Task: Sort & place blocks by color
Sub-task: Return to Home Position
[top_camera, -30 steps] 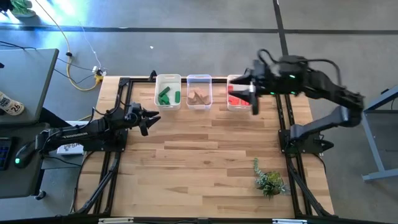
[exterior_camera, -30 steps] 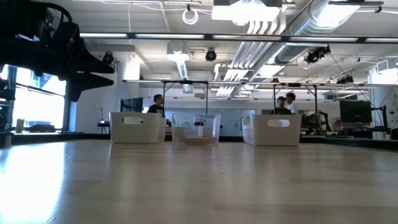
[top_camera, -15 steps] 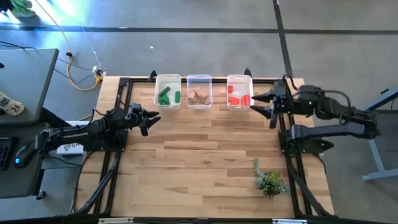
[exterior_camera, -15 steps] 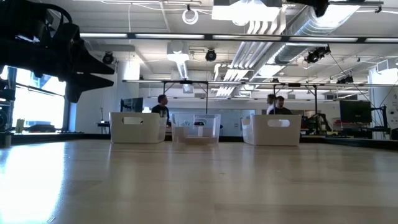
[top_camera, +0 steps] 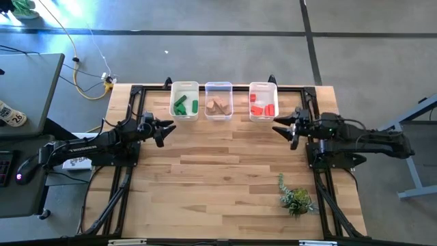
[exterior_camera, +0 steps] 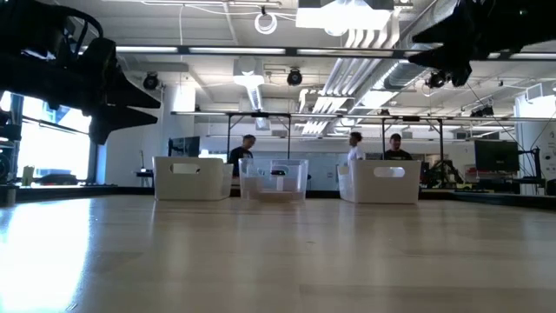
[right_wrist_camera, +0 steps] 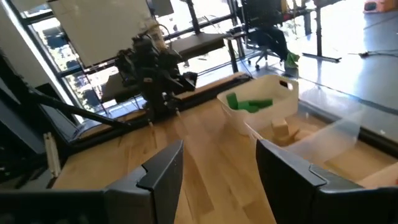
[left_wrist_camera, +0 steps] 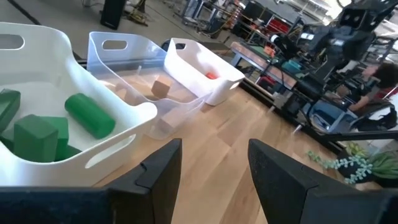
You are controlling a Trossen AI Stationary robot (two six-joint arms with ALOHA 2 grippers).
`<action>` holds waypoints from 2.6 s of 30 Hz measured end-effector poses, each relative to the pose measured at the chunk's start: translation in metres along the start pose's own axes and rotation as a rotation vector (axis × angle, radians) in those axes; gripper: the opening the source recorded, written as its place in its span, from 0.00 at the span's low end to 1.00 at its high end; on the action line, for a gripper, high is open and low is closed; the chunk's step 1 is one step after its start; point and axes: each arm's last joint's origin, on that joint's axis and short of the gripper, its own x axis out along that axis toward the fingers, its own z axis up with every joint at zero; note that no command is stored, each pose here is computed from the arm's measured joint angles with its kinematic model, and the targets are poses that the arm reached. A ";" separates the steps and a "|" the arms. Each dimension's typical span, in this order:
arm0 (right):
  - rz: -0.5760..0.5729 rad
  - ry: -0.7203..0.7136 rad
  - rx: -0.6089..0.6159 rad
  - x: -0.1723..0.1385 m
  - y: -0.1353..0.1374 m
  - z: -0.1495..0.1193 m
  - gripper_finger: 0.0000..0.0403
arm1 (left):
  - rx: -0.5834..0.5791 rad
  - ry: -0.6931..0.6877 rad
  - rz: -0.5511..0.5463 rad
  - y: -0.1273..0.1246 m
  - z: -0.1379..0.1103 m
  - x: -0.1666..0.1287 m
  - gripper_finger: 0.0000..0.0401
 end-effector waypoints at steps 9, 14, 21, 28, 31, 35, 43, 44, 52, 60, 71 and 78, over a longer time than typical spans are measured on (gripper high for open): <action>-0.017 0.001 0.055 0.008 -0.012 -0.043 0.47 | 0.035 0.029 0.050 0.003 -0.003 0.000 0.43; -0.019 0.013 0.078 0.010 -0.018 -0.063 0.47 | 0.059 0.024 0.056 0.003 -0.003 0.000 0.43; -0.038 0.068 0.113 0.011 -0.024 -0.083 0.47 | 0.132 0.025 0.057 0.003 -0.003 0.000 0.43; -0.072 0.058 0.108 0.011 -0.025 -0.084 0.47 | 0.144 0.025 0.057 0.003 -0.003 0.000 0.43; -0.089 0.053 0.105 0.011 -0.026 -0.084 0.47 | 0.138 0.024 0.056 0.003 -0.003 0.000 0.43; -0.100 0.073 0.102 0.011 -0.026 -0.086 0.47 | 0.138 0.024 0.056 0.003 -0.003 0.000 0.43; -0.109 0.178 0.164 0.009 -0.028 -0.096 0.47 | 0.138 0.024 0.056 0.003 -0.003 0.000 0.43; -0.112 0.186 0.163 0.009 -0.028 -0.097 0.47 | 0.138 0.025 0.056 0.003 -0.003 0.000 0.43; -0.120 0.207 0.161 0.009 -0.029 -0.099 0.47 | 0.138 0.025 0.055 0.003 -0.003 0.000 0.43; -0.120 0.207 0.161 0.009 -0.029 -0.099 0.47 | 0.138 0.025 0.055 0.003 -0.003 0.000 0.43; -0.120 0.206 0.161 0.009 -0.029 -0.098 0.47 | 0.138 0.025 0.055 0.003 -0.003 0.000 0.43; -0.120 0.206 0.161 0.009 -0.029 -0.098 0.47 | 0.138 0.025 0.055 0.003 -0.003 0.000 0.43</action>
